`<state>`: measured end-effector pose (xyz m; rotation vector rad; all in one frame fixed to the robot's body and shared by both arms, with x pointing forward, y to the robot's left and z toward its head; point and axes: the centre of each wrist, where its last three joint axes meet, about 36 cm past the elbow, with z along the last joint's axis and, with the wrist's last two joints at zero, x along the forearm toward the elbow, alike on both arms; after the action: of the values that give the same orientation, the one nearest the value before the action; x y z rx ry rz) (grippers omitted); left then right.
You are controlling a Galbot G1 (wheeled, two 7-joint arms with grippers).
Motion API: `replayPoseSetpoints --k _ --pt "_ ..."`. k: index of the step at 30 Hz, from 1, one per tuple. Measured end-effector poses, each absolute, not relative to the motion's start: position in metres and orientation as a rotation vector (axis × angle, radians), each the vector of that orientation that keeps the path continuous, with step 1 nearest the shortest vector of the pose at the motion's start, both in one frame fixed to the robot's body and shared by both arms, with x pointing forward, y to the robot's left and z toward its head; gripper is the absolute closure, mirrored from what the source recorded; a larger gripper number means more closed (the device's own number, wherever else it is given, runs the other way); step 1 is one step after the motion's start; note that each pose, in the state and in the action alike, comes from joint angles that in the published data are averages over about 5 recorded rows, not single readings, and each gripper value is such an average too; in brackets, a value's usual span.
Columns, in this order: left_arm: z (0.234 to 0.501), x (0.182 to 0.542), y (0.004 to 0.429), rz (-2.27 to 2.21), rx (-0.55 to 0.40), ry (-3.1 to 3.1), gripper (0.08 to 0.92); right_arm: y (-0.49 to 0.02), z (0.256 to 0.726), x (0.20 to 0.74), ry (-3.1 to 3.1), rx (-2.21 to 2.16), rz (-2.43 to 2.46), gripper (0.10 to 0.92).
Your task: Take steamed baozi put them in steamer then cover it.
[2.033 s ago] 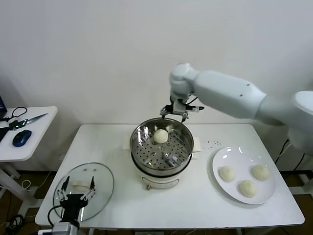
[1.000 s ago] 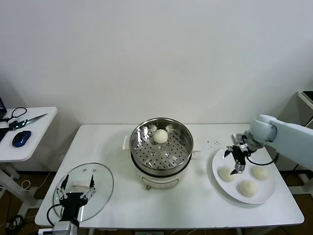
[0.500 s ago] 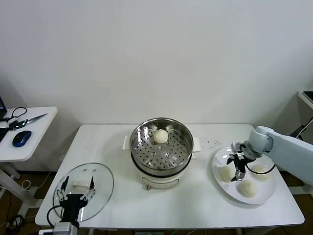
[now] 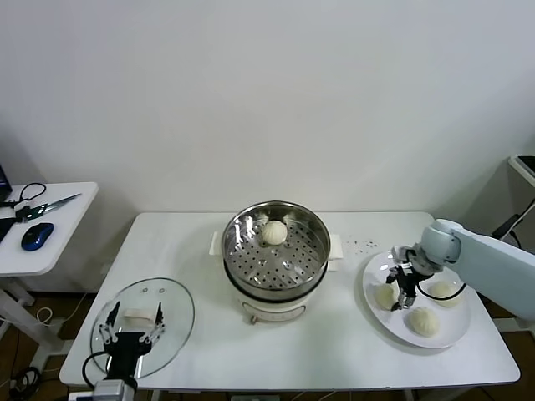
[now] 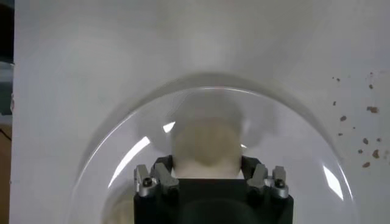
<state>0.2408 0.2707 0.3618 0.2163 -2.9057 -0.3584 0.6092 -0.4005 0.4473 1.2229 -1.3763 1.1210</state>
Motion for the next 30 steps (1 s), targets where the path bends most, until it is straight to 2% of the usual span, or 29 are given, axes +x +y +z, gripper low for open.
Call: replayPoseSetpoints --k 7,14,22,30 --pt "0.363 0.241 0.27 -0.358 0.211 -2.911 0.177 -0.404 0.481 0.622 -1.42 1.215 1.136 0.318" --pt "0.364 0.242 0.266 -0.351 0.194 -2.917 0.177 -0.383 0.564 0.655 -1.499 1.223 1.21 0.318" --pt "0.363 0.241 0.258 -0.325 0.173 -2.924 0.177 -0.318 0.67 0.68 -1.601 1.276 1.28 0.318" --pt "0.364 0.241 0.255 -0.32 0.162 -2.937 0.177 -0.23 0.716 0.689 -1.633 1.358 1.312 0.318"
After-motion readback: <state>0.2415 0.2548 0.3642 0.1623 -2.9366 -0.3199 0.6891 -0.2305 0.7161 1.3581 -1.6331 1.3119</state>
